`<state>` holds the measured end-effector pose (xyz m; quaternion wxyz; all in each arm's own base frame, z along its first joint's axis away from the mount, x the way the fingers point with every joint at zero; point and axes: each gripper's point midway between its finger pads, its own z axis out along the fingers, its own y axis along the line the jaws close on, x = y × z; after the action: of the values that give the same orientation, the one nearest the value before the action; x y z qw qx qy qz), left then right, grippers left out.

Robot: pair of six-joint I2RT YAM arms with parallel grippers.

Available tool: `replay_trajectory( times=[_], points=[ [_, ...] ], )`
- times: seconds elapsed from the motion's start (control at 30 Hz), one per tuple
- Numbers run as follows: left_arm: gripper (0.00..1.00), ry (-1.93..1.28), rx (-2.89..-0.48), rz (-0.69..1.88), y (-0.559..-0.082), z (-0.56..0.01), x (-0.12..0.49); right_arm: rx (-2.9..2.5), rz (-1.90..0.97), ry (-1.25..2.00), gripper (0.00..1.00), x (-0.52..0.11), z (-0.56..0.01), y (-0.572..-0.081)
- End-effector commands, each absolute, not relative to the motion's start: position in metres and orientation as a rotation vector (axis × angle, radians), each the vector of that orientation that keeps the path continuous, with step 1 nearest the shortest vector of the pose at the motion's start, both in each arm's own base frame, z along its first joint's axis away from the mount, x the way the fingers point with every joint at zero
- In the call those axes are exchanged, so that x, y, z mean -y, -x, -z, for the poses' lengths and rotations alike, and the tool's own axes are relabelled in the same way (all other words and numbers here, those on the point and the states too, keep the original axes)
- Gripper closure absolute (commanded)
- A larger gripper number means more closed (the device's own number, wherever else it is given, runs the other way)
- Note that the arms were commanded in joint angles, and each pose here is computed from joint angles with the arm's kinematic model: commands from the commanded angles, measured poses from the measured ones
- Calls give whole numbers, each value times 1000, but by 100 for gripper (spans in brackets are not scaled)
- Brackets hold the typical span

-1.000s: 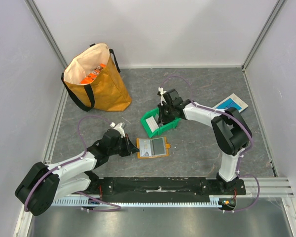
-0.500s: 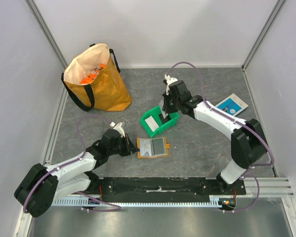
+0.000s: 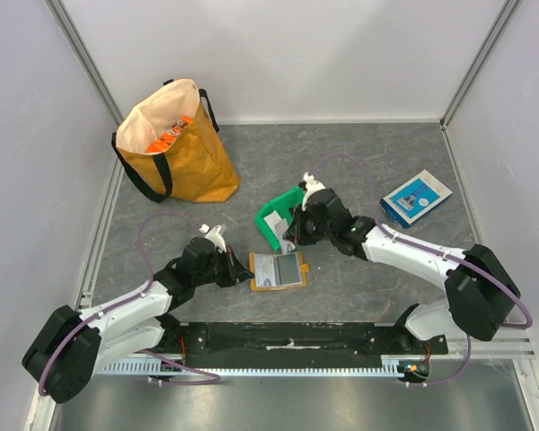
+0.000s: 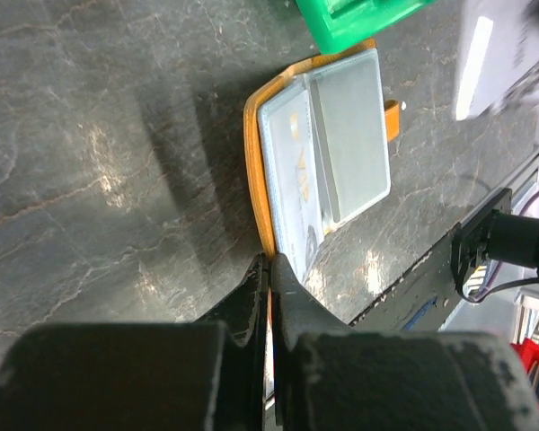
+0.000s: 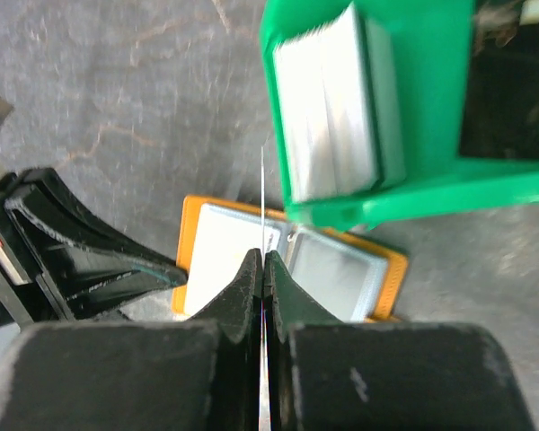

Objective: Put the credit cards into the card holder
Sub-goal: Turn over the card slot in the card holder.

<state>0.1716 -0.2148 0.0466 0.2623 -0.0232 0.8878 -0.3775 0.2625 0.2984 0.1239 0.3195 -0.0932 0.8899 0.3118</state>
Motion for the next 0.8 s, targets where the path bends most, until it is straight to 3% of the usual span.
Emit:
replay_trajectory(
  times=[0.0, 0.3, 0.77],
  points=[
    [98, -31, -2339, 1100, -163, -58, 219, -2248, -928, 181, 100, -330, -141, -241],
    [98, 57, -2305, 1175, -156, -72, 218, -2076, -828, -5, 100, -363, -158, -219],
    [98, 82, -2292, 1194, -154, -77, 217, -2079, -705, -26, 100, -371, -128, -202]
  ],
)
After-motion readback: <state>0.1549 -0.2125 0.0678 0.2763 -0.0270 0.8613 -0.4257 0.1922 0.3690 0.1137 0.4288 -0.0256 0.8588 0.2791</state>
